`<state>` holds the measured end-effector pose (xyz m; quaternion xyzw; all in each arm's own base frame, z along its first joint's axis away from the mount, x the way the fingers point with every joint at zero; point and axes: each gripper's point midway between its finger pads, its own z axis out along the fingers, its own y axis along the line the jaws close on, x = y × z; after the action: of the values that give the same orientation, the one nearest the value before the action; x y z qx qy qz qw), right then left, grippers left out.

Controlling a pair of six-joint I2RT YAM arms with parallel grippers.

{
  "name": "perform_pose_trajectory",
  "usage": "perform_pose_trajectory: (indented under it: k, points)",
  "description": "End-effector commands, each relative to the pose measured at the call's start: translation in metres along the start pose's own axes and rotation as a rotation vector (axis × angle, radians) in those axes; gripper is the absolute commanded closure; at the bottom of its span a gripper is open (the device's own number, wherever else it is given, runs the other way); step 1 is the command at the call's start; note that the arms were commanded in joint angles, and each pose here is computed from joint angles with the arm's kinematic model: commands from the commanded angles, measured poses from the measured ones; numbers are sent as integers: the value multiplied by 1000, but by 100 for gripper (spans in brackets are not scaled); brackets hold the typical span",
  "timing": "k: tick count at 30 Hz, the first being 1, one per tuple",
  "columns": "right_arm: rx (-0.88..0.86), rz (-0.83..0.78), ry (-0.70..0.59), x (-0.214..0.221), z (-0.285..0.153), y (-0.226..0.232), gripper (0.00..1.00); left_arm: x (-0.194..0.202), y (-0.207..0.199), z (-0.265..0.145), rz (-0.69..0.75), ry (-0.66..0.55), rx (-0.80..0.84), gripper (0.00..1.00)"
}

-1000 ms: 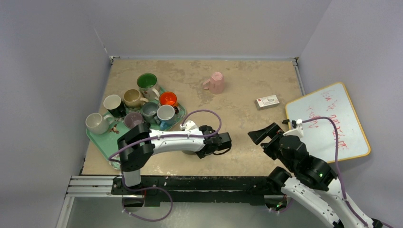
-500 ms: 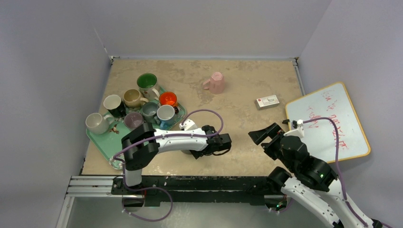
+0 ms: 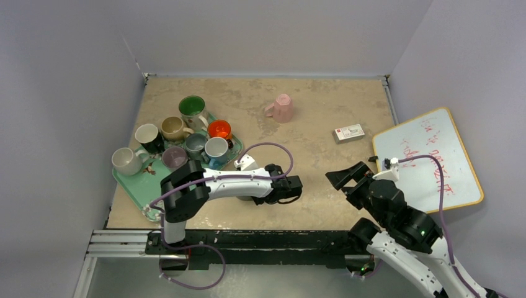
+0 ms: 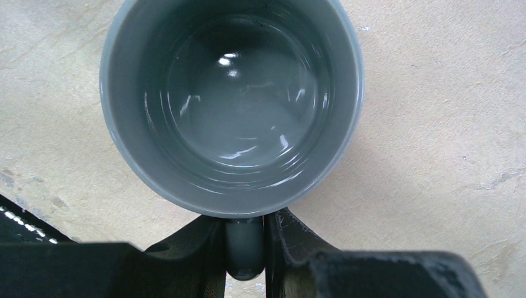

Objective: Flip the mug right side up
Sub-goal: Place the cup on the tray.

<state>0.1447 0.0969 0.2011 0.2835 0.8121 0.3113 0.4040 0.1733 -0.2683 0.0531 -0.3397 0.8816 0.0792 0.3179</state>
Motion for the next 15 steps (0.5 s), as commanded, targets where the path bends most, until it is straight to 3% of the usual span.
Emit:
perform_pose_trajectory:
  k: [1,15]
  points:
    - [-3,-19,-10,-1,2,0,2,-34,-12,-27,-27,-129,47,100]
    - [9,-28,12,1,4,5,1,-123,-33,-81,12,-431,194,100]
